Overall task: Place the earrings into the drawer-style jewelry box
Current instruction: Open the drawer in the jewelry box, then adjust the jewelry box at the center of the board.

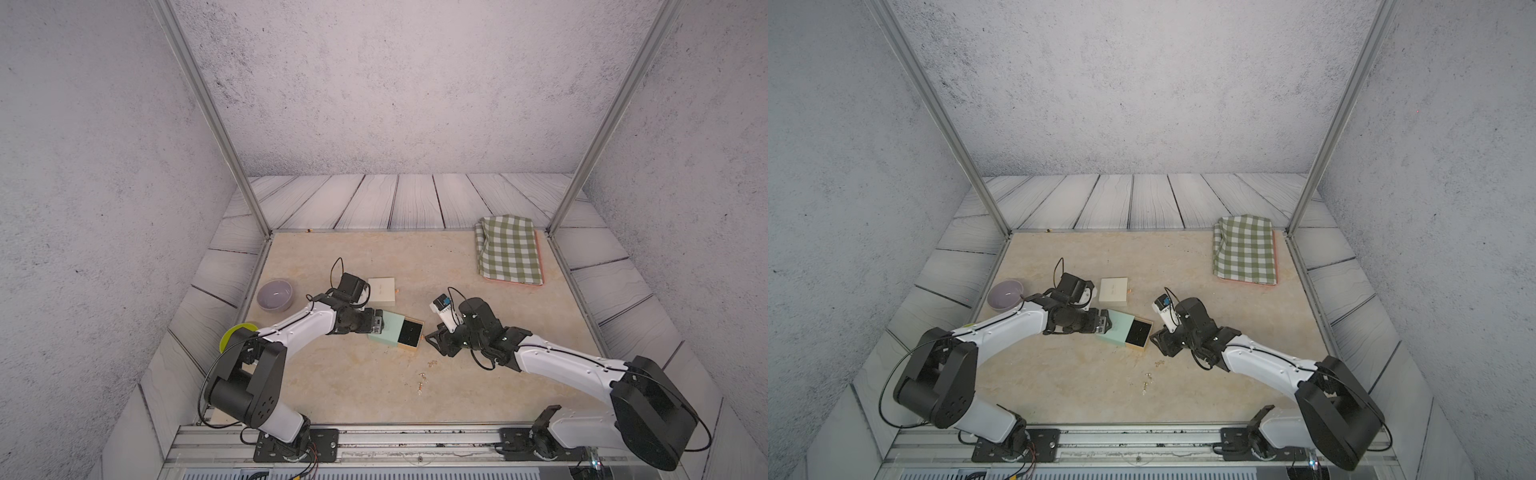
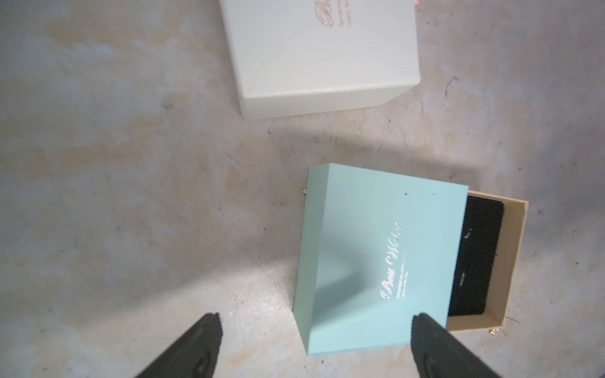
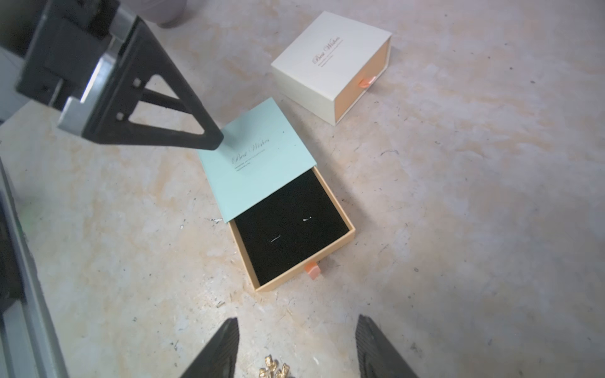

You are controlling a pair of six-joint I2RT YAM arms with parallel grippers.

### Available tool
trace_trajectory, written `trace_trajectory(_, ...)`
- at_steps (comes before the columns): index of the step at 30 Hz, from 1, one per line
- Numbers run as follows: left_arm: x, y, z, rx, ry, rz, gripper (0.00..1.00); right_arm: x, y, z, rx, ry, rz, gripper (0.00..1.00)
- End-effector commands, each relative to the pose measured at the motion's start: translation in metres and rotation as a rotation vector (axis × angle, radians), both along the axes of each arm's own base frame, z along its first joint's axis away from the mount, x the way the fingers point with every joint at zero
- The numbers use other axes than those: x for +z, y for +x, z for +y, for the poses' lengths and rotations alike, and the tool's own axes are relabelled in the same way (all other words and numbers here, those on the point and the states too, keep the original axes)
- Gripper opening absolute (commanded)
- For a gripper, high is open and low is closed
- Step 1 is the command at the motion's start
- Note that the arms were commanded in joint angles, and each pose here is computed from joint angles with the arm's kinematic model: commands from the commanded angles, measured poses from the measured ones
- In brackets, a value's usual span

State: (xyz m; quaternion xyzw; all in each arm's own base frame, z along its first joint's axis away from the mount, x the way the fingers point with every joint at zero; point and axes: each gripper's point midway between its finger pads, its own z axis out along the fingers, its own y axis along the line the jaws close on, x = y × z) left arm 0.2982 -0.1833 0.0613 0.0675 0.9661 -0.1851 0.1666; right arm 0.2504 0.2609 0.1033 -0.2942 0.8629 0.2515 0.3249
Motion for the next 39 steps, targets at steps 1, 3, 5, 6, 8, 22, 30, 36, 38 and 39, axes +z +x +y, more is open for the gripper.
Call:
trace_trajectory(1, 0.0, -0.004, -0.015, -0.007, -0.092, 0.026, 0.94, -0.004, 0.006, -0.004, -0.165, 0.015, 0.152, 0.59)
trace_trajectory(3, -0.001, -0.004, -0.021, -0.015, -0.122, 0.04, 0.94, -0.003, 0.01, 0.006, -0.195, 0.051, 0.225, 0.59)
trace_trajectory(5, -0.004, -0.004, -0.022, -0.016, -0.125, 0.049, 0.94, -0.003, 0.014, 0.011, -0.217, 0.068, 0.264, 0.59)
trace_trajectory(6, -0.005, -0.004, -0.023, -0.018, -0.128, 0.053, 0.94, -0.005, 0.015, 0.013, -0.227, 0.076, 0.287, 0.6)
trace_trajectory(8, -0.007, -0.004, -0.026, -0.023, -0.142, 0.063, 0.94, -0.01, 0.02, 0.013, -0.25, 0.097, 0.338, 0.6)
trace_trajectory(22, -0.012, -0.025, -0.041, -0.034, -0.259, 0.107, 0.94, -0.039, 0.033, 0.012, -0.238, 0.094, 0.429, 0.6)
trace_trajectory(30, -0.013, -0.035, -0.041, -0.037, -0.256, 0.11, 0.94, -0.041, 0.038, 0.016, -0.219, 0.085, 0.426, 0.6)
trace_trajectory(36, -0.012, -0.035, -0.033, -0.024, -0.219, 0.097, 0.95, -0.035, 0.035, 0.008, -0.208, 0.055, 0.402, 0.6)
trace_trajectory(38, -0.007, -0.036, -0.031, -0.03, -0.206, 0.085, 0.96, -0.029, 0.03, 0.003, -0.19, 0.034, 0.387, 0.6)
trace_trajectory(39, -0.005, -0.037, -0.029, -0.036, -0.201, 0.077, 0.97, -0.026, 0.026, 0.0, -0.182, 0.023, 0.382, 0.6)
